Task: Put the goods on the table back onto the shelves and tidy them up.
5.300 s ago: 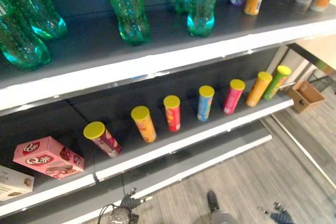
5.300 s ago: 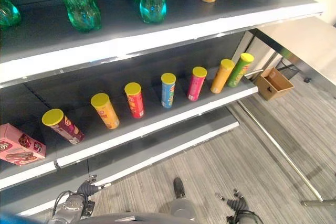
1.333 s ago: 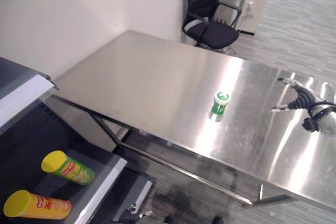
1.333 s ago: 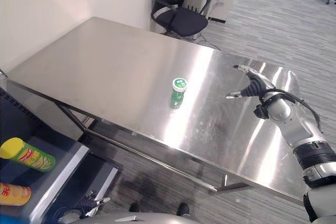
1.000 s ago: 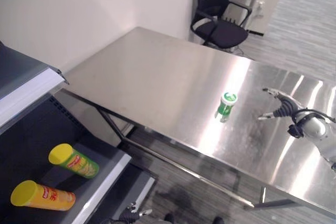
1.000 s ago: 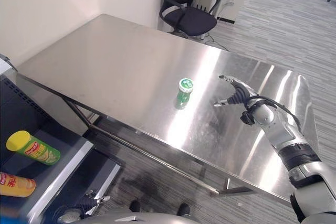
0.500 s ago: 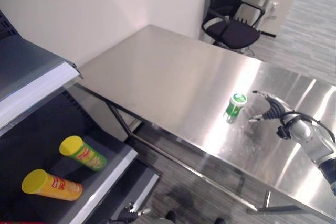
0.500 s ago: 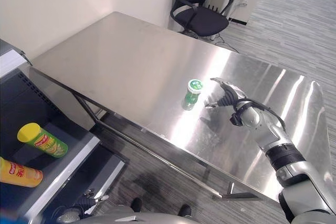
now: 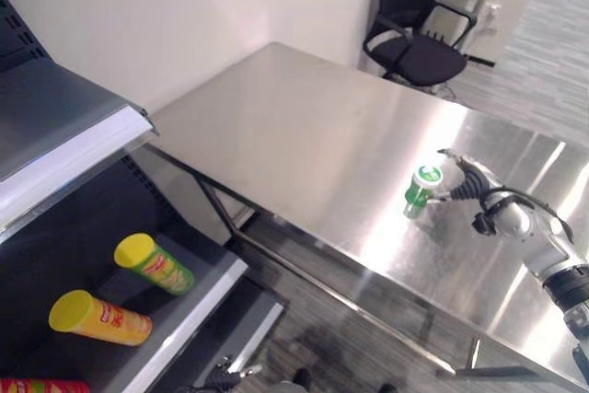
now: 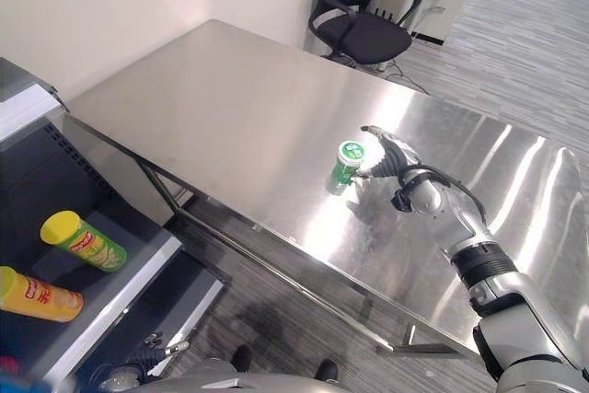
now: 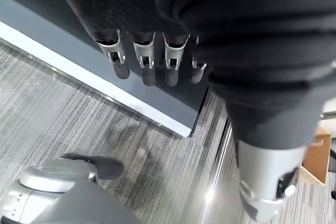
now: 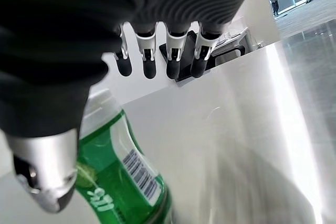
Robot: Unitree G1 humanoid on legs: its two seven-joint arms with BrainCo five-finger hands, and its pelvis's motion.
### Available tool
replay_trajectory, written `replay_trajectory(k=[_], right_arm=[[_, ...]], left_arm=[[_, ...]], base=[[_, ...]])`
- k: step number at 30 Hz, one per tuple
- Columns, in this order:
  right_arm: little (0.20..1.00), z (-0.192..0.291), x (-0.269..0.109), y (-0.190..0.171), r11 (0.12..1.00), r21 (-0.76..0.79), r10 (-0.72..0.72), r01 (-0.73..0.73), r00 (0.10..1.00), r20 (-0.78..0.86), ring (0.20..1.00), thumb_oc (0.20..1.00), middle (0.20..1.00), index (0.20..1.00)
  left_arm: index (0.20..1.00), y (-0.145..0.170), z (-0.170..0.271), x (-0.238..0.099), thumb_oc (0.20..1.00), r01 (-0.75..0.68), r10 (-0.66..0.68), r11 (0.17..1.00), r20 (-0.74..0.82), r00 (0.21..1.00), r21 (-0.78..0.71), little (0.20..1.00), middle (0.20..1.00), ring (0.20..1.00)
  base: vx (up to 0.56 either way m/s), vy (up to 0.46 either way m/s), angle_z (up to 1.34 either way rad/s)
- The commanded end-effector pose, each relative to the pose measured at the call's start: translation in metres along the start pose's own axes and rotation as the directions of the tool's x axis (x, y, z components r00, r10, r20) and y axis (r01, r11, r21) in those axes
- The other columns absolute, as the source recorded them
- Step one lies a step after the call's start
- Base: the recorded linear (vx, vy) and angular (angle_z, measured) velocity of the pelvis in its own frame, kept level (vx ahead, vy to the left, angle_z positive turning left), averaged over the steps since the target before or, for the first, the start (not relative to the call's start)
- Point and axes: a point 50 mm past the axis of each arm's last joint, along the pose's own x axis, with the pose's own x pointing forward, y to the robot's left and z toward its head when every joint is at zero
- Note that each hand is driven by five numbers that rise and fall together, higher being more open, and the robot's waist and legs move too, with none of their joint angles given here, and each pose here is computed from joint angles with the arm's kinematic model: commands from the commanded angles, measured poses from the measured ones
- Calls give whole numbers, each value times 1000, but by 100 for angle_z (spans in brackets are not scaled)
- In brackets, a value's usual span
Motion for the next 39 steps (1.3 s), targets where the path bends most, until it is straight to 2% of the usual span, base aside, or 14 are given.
replay_trajectory(k=[1, 17, 18, 19, 28, 34, 39], right_arm=[[1000, 24, 17, -12, 998, -35, -52, 55, 996, 78, 1000, 1000, 1000, 1000], [1000, 32, 25, 0, 999, -33, -5, 7, 996, 84, 1000, 1000, 1000, 1000], [912, 32, 25, 0, 999, -33, -5, 7, 996, 84, 912, 912, 912, 912], [200, 32, 26, 0, 999, -38, -2, 5, 996, 85, 200, 200, 200, 200], [200, 38, 23, -11, 996, -84, -25, 35, 992, 123, 200, 200, 200, 200], [200, 48, 6, -46, 983, -75, -149, 168, 965, 217, 200, 200, 200, 200], [200, 68, -29, -87, 947, 19, -305, 321, 879, 365, 200, 200, 200, 200]], left_arm=[[1000, 0, 20, 6, 1000, -6, 5, 1000, 60, 998, 9, 1000, 1000, 1000], [1000, 0, 20, 5, 1000, -10, 10, 1000, 61, 998, 3, 1000, 1000, 1000], [1000, 0, 20, 5, 1000, -10, 10, 1000, 61, 998, 3, 1000, 1000, 1000], [1000, 0, 20, 5, 1000, -11, 10, 1000, 63, 998, 4, 1000, 1000, 1000], [1000, 3, 20, 5, 1000, -22, 22, 1000, 60, 998, -2, 1000, 1000, 1000], [1000, 8, 21, 5, 1000, -40, 41, 999, 64, 997, -10, 1000, 1000, 1000], [1000, 16, 21, 5, 1000, -59, 61, 998, 68, 996, -23, 1000, 1000, 1000]], base=[[0, 0, 0], [0, 0, 0], [0, 0, 0], [0, 0, 0], [0, 0, 1], [0, 0, 0], [-9, -24, -1]])
